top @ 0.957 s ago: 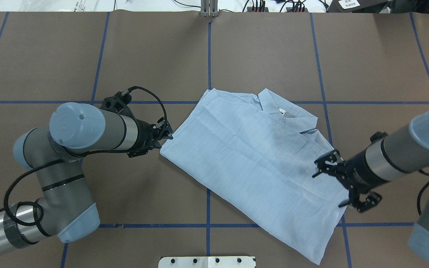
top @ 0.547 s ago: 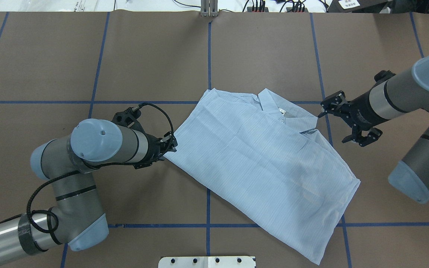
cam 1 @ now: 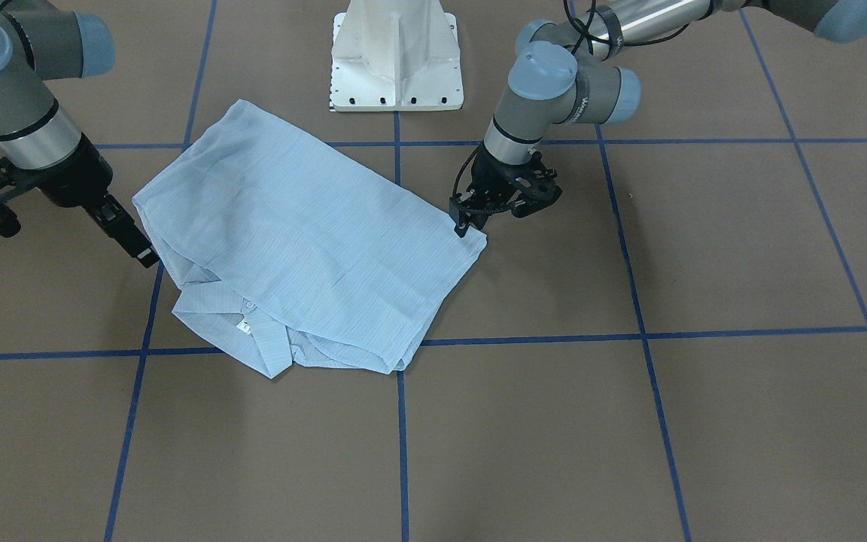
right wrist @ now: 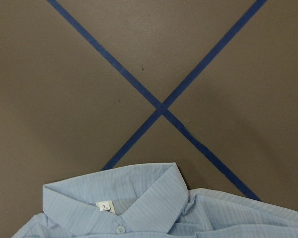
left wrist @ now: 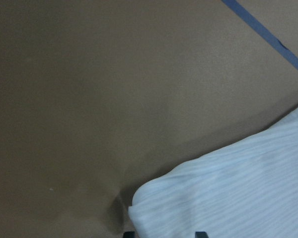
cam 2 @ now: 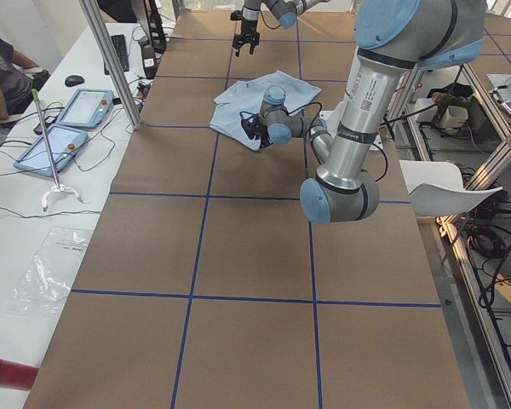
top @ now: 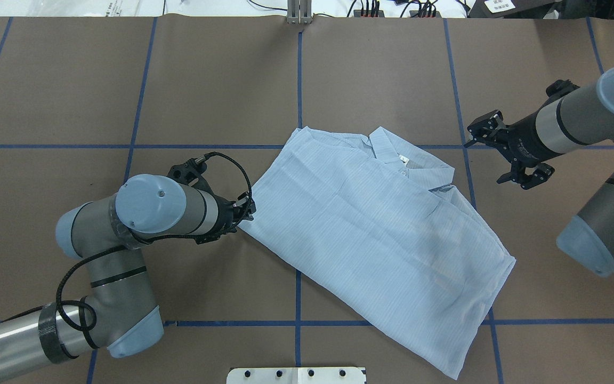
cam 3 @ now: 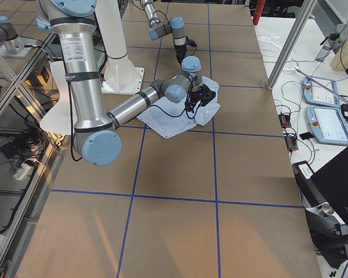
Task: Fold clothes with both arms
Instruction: 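Release and raise the right gripper while the left gripper grasps the nearest shirt corner, then pull the shirt corner with the left gripper away from the robot, squaring the shirt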
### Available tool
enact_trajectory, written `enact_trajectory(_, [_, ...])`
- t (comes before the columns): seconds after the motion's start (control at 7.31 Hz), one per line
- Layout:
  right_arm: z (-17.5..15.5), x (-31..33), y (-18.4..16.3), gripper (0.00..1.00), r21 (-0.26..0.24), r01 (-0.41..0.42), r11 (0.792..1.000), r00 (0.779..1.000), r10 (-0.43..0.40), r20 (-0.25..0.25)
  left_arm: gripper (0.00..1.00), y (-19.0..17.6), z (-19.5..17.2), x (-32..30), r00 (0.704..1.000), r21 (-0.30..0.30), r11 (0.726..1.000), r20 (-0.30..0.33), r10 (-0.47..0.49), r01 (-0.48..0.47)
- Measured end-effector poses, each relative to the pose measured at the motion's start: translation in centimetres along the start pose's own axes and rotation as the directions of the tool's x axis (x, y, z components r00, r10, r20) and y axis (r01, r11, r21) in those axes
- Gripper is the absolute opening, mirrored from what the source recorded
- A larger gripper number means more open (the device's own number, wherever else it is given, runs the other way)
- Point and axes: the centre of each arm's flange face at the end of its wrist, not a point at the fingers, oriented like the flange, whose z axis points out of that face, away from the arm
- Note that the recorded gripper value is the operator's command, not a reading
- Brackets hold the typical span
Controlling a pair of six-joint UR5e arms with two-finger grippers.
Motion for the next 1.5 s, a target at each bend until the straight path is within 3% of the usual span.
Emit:
enact_trajectory(0.14, [0.1,-0.3,-0.1,1.0,0.028,0.0,1.0,1.0,0.0,0.008,0.35,0.0,0.1,0.0,1.0,0.001,1.0,0.002,0.0,0.0])
enact_trajectory(0.27, [0.2,-0.4,-0.3,1.0,0.041,-0.001,0.999,1.0,0.001,0.009,0.0,-0.2,0.3,-0.2,1.0,0.005,1.0,0.007,-0.002,0.002])
enact_trajectory(0.68, [1.3,-0.3,-0.7,1.0,0.051,-0.006,0.999,1.0,0.006,-0.007,0.0,-1.6,0.6,-0.3,1.0,0.056,0.998,0.012,0.005,-0.005])
enact_trajectory(0.82, [1.4,-0.2,-0.7,1.0,0.051,-0.006,0.999,1.0,0.007,-0.008,0.0,-3.8,-0.1,0.4,1.0,0.089,0.996,0.006,0.03,-0.03])
enact_trajectory(1.09, [1.3,-0.3,-0.6,1.0,0.05,-0.008,0.999,1.0,0.008,-0.005,0.0,-11.0,-1.3,4.9,0.998,0.184,0.981,-0.027,0.065,-0.059])
enact_trajectory(1.5, [1.1,-0.4,-0.5,1.0,0.046,-0.004,0.999,1.0,0.003,0.001,0.0,-22.3,2.7,13.3,0.985,0.29,0.952,-0.108,0.133,-0.097])
